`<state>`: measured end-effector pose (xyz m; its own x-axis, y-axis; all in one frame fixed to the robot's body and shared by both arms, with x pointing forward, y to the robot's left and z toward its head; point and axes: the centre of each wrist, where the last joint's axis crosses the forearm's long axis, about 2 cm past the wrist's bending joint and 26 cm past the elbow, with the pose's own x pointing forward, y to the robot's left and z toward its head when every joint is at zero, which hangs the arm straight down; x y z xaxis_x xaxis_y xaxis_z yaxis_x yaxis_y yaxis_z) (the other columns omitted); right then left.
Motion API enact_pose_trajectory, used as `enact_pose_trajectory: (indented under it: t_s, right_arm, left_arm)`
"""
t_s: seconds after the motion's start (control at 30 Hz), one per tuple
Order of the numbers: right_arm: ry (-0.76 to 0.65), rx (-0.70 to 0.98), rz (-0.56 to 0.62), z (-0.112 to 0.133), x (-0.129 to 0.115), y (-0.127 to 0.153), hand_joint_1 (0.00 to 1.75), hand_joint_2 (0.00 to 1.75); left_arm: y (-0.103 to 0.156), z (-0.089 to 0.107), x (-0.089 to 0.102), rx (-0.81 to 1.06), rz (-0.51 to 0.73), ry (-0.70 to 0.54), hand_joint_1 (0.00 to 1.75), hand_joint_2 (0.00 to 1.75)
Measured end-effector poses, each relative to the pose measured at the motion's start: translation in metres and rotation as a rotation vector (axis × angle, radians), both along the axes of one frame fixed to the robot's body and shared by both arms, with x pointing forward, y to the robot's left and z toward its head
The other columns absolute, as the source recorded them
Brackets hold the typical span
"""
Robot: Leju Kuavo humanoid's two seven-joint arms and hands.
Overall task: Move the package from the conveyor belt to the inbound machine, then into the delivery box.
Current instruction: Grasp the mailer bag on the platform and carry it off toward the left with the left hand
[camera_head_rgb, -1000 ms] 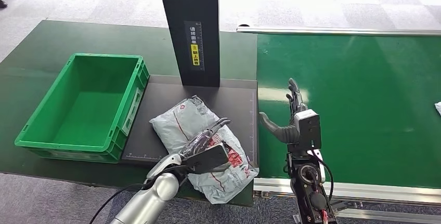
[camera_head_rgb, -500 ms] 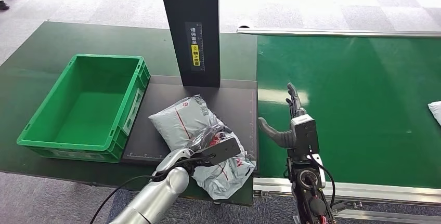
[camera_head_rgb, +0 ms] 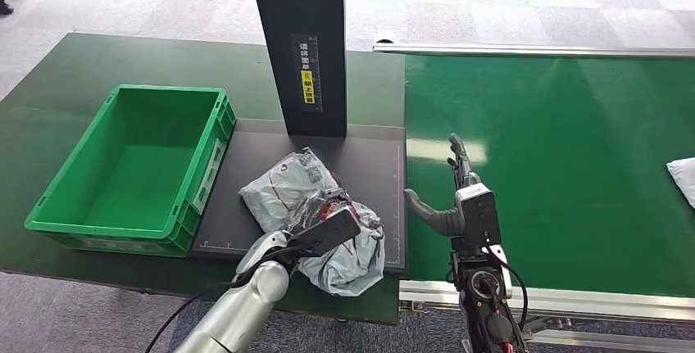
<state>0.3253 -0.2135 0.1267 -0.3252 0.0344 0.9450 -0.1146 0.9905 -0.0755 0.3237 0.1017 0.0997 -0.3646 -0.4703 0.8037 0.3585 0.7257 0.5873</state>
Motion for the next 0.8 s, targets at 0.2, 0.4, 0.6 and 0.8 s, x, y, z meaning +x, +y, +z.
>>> enact_pose_trajectory:
  t_s: [0.2,0.4,0.6,0.8]
  right_arm:
    - [0.024,0.035,0.019,-0.001,0.0,0.0,0.0,1.75]
    - [0.032,0.04,0.024,-0.003,0.0,0.0,0.0,1.75]
    - [0.079,0.103,0.041,-0.006,0.001,0.001,0.0,1.75]
    - [0.137,0.191,0.085,-0.013,0.007,0.008,0.0,1.75]
  left_arm:
    - [0.011,0.025,0.0,-0.24,0.152,-0.218,1.75,1.75]
    - [0.016,0.034,-0.002,-0.286,0.179,-0.261,1.75,1.75]
    - [0.019,0.039,-0.004,-0.372,0.232,-0.366,1.75,1.75]
    - [0.02,0.059,-0.007,-0.438,0.312,-0.607,1.75,1.75]
